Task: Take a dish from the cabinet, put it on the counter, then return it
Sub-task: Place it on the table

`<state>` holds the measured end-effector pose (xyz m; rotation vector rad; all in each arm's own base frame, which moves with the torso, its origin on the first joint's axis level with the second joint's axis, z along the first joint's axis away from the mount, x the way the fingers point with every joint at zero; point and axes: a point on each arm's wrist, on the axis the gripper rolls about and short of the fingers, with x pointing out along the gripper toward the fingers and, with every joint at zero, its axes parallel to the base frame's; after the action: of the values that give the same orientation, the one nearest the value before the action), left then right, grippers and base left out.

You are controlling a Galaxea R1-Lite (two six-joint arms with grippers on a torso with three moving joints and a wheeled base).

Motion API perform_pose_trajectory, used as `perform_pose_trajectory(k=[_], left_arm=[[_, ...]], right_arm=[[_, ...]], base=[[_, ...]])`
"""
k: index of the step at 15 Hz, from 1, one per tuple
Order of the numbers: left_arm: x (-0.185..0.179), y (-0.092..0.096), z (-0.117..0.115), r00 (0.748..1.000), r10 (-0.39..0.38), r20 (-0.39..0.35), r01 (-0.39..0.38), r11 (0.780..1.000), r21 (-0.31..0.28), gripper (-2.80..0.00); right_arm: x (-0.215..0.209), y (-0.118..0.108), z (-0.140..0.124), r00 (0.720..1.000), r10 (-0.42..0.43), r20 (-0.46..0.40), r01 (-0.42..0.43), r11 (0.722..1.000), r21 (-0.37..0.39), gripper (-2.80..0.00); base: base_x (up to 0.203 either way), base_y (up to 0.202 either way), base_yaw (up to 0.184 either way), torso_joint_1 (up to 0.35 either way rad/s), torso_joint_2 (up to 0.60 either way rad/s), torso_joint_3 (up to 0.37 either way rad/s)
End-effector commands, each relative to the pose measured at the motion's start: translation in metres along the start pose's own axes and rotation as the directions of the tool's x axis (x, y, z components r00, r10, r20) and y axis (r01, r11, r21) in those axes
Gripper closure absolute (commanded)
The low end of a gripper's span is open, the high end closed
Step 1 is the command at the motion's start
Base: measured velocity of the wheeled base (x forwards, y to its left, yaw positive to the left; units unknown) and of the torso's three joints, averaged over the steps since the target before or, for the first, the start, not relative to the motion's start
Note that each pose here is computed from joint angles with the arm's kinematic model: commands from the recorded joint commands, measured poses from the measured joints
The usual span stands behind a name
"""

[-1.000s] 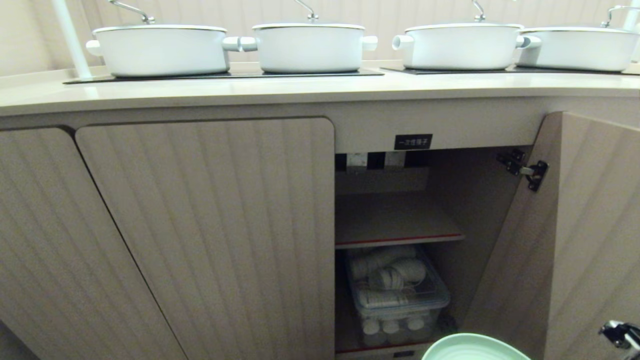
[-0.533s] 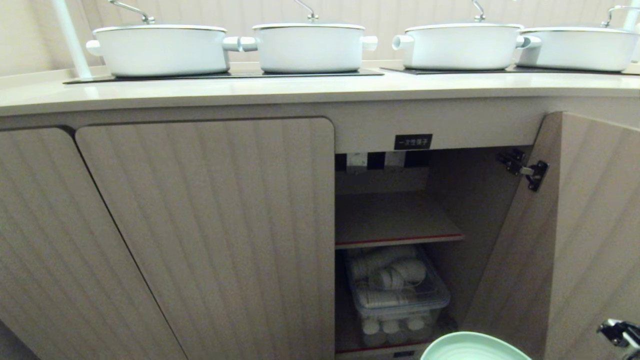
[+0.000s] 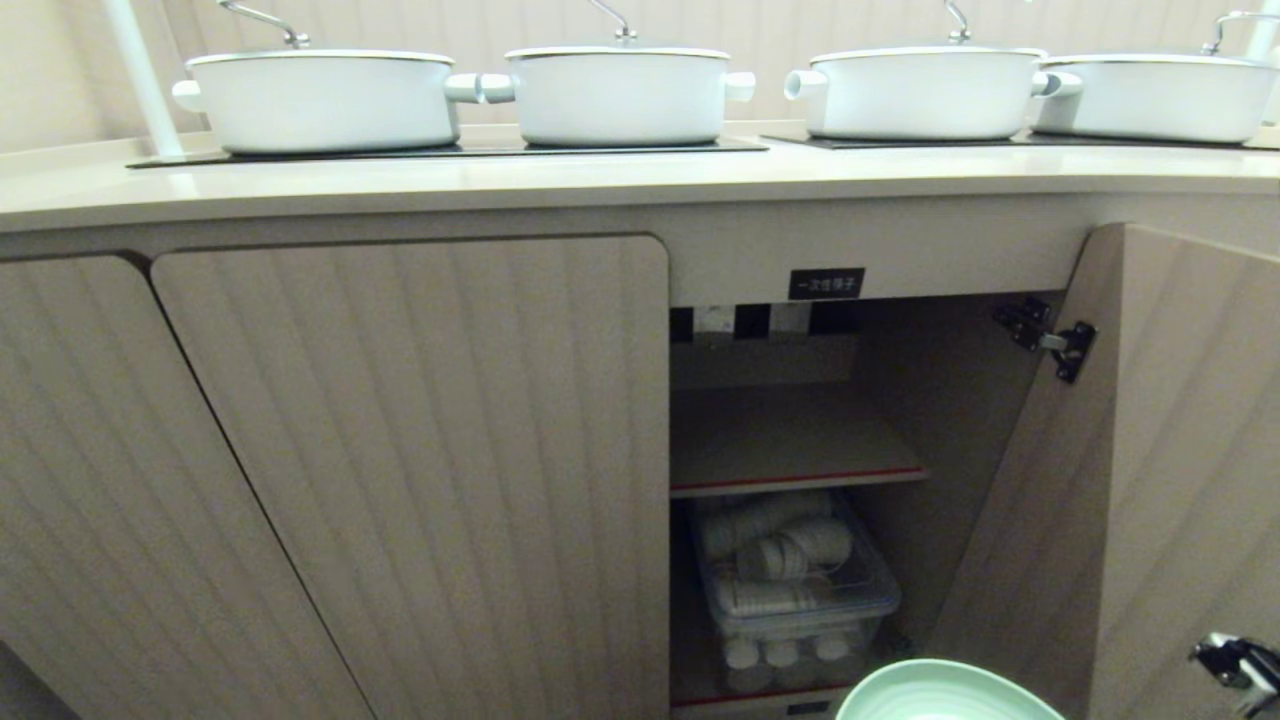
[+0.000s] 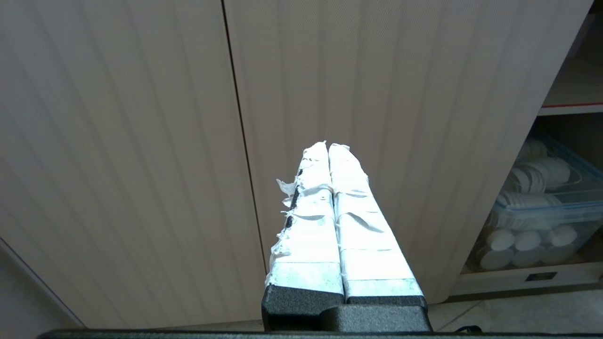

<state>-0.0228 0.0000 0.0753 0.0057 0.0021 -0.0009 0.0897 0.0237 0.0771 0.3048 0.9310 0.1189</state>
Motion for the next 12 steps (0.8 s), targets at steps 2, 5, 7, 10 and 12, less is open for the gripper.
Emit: perform_pose_trajectory(k=[2, 5, 7, 10, 12], left_arm=[[0.0000, 0.0000, 0.0000, 1.000, -0.001, 0.001, 0.001, 1.000, 0.000, 0.00], [0.0000, 0.0000, 0.0000, 1.000, -0.001, 0.001, 0.001, 1.000, 0.000, 0.00], [0.0000, 0.0000, 0.0000, 1.000, -0.001, 0.001, 0.001, 1.000, 0.000, 0.00], [0.0000, 0.0000, 0.0000, 1.000, 0.000, 0.000, 0.000, 1.000, 0.000, 0.00], [0.0000, 0.0000, 0.0000, 1.000, 0.001, 0.001, -0.001, 1.000, 0.000, 0.00]], right_arm=[[0.0026, -0.0005, -0.0007, 1.000, -0.004, -0.016, 0.004, 1.000, 0.009, 0.00], [0.0039, -0.0005, -0.0006, 1.000, -0.008, -0.025, 0.008, 1.000, 0.014, 0.00], [0.0040, -0.0010, -0.0016, 1.000, -0.009, -0.028, 0.009, 1.000, 0.014, 0.00], [0.0051, -0.0005, -0.0005, 1.000, -0.002, -0.019, 0.002, 1.000, 0.013, 0.00], [0.0053, 0.0000, 0.0001, 1.000, 0.006, -0.017, -0.006, 1.000, 0.012, 0.00]], base=[[0.000, 0.000, 0.000, 0.000, 0.00, 0.000], [0.000, 0.000, 0.000, 0.000, 0.00, 0.000], [0.000, 0.000, 0.000, 0.000, 0.00, 0.000], [0.000, 0.000, 0.000, 0.000, 0.00, 0.000], [0.000, 0.000, 0.000, 0.000, 0.00, 0.000]])
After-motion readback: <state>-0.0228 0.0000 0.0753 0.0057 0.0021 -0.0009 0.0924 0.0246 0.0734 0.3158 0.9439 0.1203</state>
